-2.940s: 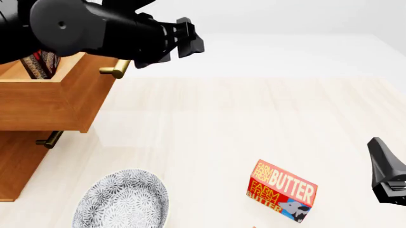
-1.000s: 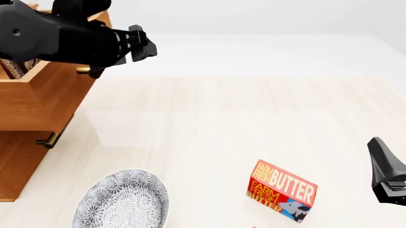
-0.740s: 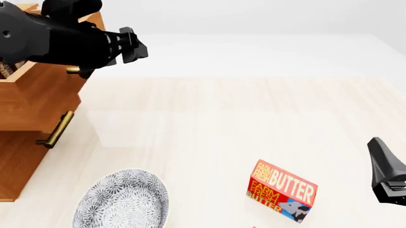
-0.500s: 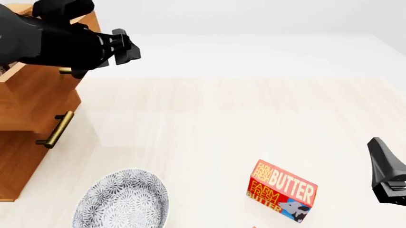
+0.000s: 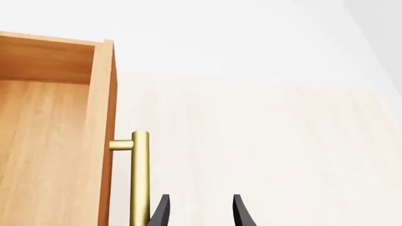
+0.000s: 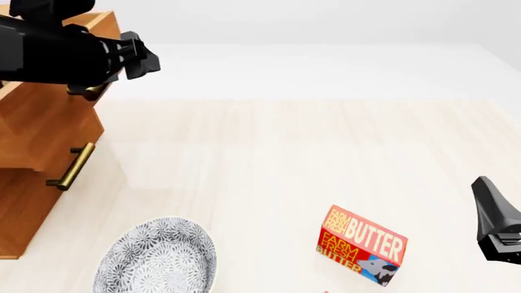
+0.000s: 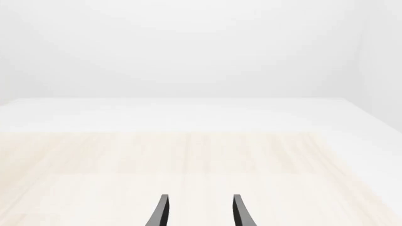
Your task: Put the chocolate pudding in the top drawer of the cabinet and close it.
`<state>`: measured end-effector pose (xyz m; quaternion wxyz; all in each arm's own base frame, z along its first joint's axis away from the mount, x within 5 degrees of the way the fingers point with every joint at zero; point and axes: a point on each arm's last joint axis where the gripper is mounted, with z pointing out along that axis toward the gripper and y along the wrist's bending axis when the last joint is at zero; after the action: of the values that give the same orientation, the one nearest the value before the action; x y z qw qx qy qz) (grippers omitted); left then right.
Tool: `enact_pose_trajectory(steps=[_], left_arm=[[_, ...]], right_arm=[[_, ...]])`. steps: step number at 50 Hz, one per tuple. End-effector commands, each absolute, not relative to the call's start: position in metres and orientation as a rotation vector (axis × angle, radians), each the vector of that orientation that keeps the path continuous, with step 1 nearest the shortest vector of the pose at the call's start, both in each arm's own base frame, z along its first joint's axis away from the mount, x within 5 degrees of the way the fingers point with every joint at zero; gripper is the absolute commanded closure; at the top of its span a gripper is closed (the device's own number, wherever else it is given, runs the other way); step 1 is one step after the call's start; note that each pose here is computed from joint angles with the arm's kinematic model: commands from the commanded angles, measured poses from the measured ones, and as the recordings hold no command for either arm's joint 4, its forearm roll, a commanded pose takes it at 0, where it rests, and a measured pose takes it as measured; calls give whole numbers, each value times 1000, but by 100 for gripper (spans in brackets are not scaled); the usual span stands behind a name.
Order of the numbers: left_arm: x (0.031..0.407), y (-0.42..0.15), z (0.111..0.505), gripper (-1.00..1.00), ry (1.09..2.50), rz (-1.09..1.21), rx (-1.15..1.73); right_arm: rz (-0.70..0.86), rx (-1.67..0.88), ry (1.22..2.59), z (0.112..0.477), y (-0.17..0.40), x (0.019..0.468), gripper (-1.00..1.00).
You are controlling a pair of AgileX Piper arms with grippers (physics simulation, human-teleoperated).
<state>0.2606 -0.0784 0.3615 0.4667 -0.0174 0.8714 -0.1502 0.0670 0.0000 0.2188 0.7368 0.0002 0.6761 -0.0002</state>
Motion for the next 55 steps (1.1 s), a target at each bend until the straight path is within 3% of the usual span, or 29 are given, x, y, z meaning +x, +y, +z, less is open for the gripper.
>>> enact_pose_trajectory(steps=[1,55], left_arm=[[258,-71,351,-100,2161,-356,-81],[253,-32,338,-100,2171,-229,-157]], right_arm=[[0,1,1485,219,0,67,-100],[0,1,1485,219,0,67,-100]])
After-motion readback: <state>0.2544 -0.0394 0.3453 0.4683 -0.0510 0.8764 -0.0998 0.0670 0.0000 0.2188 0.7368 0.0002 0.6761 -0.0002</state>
